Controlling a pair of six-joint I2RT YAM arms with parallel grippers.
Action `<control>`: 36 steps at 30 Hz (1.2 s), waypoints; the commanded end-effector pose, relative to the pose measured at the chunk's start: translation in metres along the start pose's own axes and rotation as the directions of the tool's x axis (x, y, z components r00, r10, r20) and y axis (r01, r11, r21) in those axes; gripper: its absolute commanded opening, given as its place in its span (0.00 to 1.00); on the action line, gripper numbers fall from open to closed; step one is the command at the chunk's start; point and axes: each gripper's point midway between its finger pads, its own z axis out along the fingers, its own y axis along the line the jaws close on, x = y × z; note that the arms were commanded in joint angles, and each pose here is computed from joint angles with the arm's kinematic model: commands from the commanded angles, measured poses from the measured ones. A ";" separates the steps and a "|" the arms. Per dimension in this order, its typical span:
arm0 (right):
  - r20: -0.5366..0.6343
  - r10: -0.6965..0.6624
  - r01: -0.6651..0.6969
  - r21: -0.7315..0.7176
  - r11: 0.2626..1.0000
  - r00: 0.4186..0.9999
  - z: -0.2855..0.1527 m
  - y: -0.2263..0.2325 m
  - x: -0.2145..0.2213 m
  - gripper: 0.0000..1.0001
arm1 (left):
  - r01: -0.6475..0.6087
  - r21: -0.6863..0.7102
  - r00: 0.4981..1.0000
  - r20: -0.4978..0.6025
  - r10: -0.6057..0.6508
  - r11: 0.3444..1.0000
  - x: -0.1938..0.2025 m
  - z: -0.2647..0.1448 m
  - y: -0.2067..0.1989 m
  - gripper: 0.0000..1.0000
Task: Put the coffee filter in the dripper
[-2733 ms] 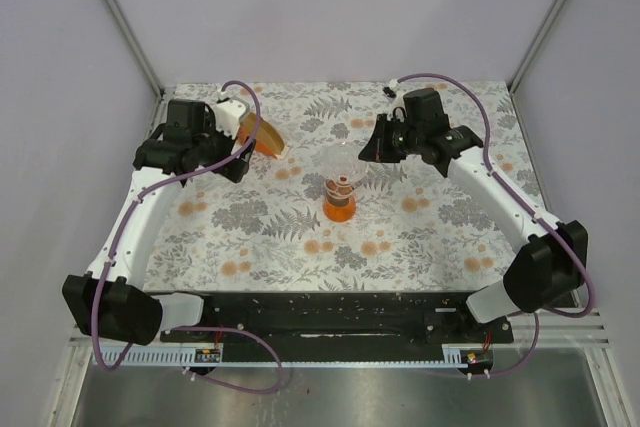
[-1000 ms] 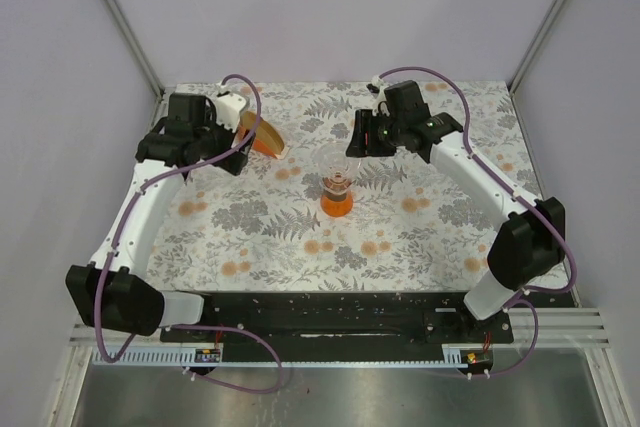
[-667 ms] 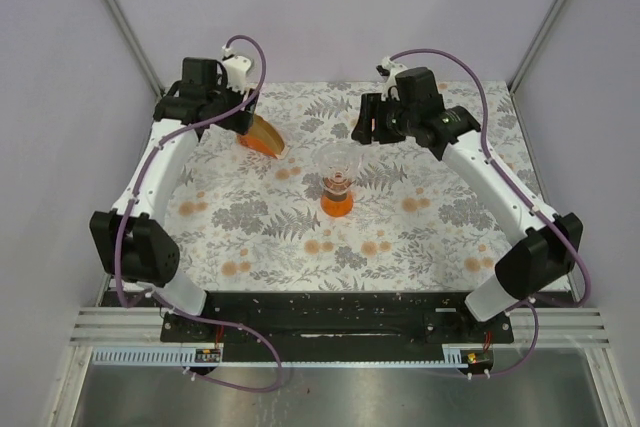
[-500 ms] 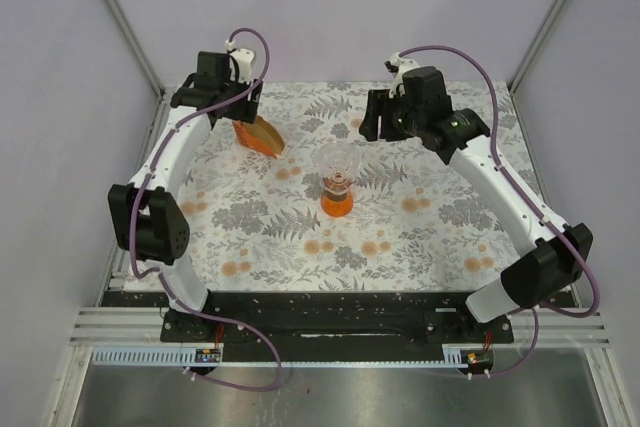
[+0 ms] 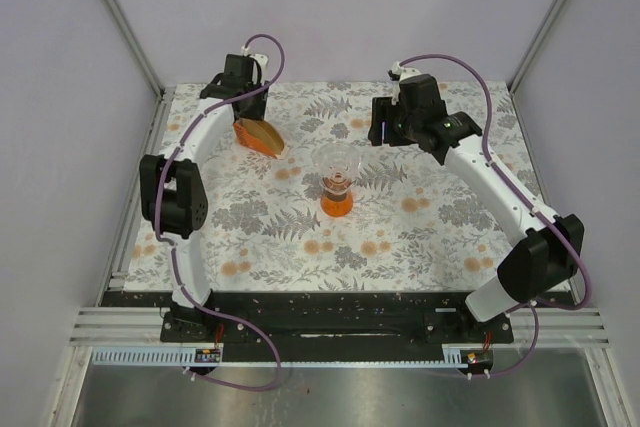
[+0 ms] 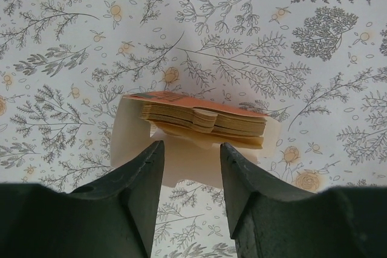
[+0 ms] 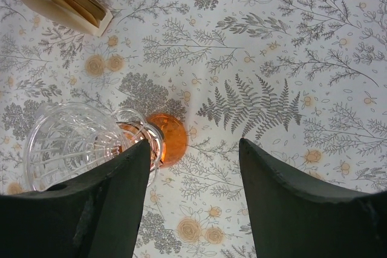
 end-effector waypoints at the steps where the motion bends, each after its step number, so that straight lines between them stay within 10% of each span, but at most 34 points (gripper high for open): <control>1: 0.034 0.001 -0.001 0.007 1.000 0.999 0.005 -0.005 -0.008 0.68 | 0.025 -0.050 0.998 0.058 -0.022 0.998 -0.021 0.008 0.010 0.46; 27: 0.027 0.000 0.001 -0.038 0.999 1.000 0.004 -0.001 -0.004 0.68 | 0.009 -0.113 1.000 0.010 -0.008 0.994 0.001 0.024 0.031 0.40; 36: 0.022 -0.002 0.003 -0.040 0.999 1.000 0.007 -0.001 -0.002 0.67 | 0.048 0.008 0.996 0.079 -0.049 0.999 -0.021 0.014 0.011 0.57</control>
